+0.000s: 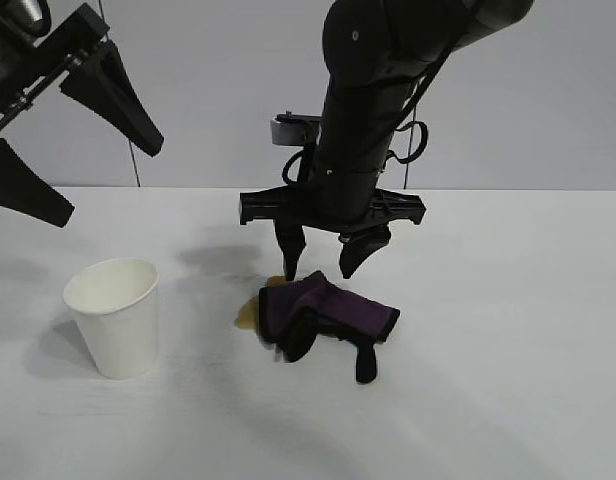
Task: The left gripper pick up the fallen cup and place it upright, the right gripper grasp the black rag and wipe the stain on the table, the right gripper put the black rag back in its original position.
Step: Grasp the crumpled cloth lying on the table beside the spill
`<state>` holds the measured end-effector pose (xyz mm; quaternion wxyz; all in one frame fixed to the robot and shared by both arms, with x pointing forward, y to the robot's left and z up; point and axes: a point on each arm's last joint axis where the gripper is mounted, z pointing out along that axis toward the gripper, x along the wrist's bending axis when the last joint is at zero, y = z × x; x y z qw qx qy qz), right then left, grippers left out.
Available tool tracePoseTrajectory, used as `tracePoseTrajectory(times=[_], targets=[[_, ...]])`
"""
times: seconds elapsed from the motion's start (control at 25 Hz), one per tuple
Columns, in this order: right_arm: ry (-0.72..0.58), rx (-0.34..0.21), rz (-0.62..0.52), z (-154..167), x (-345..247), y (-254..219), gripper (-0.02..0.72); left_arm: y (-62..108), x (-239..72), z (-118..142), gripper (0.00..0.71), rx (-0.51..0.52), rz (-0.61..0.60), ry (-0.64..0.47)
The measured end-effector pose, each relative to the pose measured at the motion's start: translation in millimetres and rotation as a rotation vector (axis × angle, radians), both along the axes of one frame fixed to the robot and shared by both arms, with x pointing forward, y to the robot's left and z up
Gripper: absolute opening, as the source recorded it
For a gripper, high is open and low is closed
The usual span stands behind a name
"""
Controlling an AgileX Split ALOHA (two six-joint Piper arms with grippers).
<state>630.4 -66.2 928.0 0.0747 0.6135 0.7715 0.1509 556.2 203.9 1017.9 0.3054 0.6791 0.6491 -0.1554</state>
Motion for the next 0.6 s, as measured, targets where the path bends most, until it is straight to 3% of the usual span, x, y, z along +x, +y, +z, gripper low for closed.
tracePoseTrajectory(times=[0.6], targets=[[0.045, -0.044, -0.006, -17, -1, -2, 0.367, 0.0, 0, 0, 0.693, 0.0, 0.0, 0.0]])
